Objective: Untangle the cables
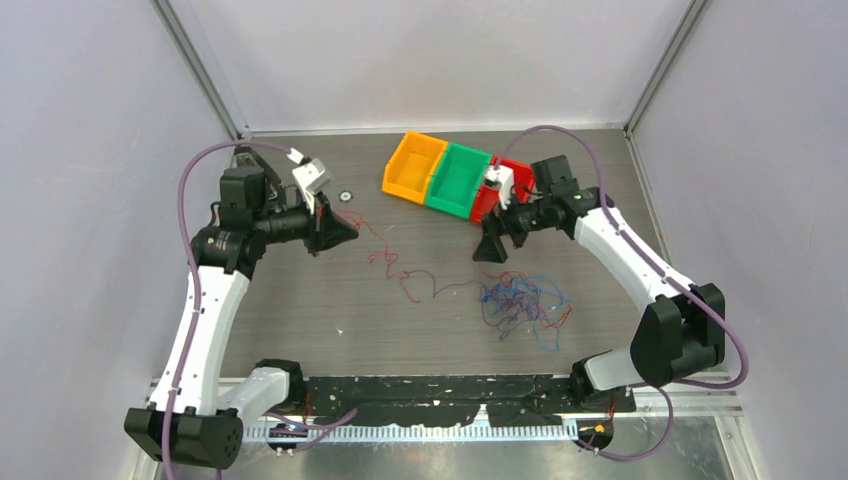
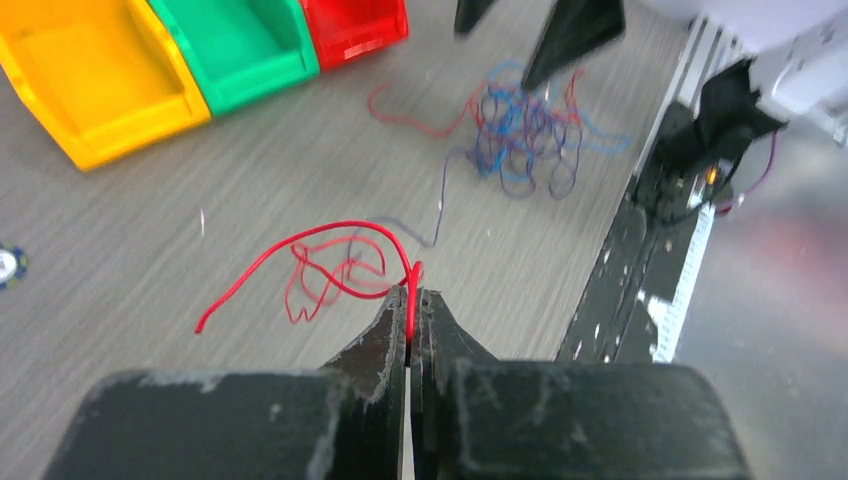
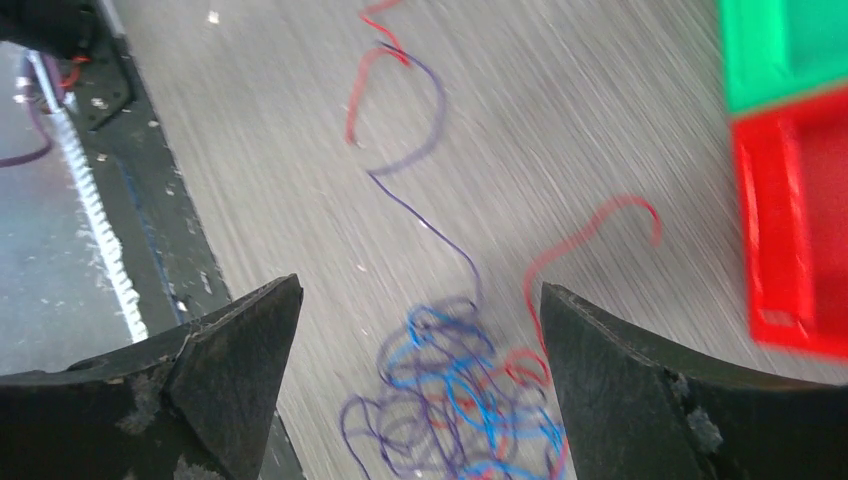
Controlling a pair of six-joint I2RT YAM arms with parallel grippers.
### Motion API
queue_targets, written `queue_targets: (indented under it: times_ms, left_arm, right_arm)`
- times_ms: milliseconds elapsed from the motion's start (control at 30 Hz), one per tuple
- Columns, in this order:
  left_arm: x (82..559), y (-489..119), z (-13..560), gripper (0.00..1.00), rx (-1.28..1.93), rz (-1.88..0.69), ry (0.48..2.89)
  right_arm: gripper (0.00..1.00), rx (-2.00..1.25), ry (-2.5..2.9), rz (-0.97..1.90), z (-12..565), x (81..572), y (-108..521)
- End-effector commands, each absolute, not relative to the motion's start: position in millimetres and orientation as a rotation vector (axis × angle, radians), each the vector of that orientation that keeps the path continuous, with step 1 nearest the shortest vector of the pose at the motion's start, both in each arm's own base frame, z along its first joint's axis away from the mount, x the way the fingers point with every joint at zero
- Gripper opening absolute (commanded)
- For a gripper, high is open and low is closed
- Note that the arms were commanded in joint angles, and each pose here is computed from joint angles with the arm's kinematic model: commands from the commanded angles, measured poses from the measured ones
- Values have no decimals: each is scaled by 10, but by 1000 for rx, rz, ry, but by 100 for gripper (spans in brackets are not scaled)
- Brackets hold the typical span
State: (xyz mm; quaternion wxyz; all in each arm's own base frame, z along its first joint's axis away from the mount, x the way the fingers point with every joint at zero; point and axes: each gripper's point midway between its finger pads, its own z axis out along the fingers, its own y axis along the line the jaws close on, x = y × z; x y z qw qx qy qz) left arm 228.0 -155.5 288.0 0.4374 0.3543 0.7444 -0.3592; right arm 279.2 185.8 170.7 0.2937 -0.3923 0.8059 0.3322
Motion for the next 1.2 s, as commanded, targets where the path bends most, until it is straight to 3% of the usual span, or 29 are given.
queue_targets:
  times_ms: [0,167,367,533,600,633,667,700,767,900,1033,1167]
  left_arm:
    - [2504,-1719,3443,0,803,-931,1724]
    - [2642,-1731,3379,0,759,-940,1755]
    - [2677,-1731,3361,0,706,-951,1764]
    - [2672,-1721,3357,0,668,-955,1772]
    - [2663,-1729,3348,0,657,-969,1773]
    - [2667,-1726,3340,0,649,-969,1779]
    - [2678,-1706,3316,0,636,-961,1793]
    - [2707,-1671,3295,0,618,-944,1805]
    - [2840,-1496,3204,0,529,-876,1850]
    - [2990,-1199,2713,0,380,-795,2008]
    - [2831,-1317,2232,0,401,-925,2127]
    - [2753,-1471,2225,0,443,-1053,2110]
  right_arm:
    - [95,-1060,1914,1002,2248,2822,2545]
    - [95,-1020,1740,1174,2681,2824,3245]
    - [99,-1058,1680,1221,2637,2814,3955]
    - [90,-1032,1695,1183,2505,2964,4160]
    - [68,-1027,1687,1183,2524,3015,4215]
    - [45,-1021,1679,1177,2560,3057,4235]
    - [33,-1017,1669,1170,2619,3078,4239]
    - [14,-1017,1660,1154,2653,3096,4234]
    - [6,-1031,1647,1129,2768,3061,4171]
    - [5,-996,1541,1118,3330,3023,3954]
    - [5,-917,1413,1186,4008,3042,3755]
    - [5,-871,1322,1256,4463,3007,3672]
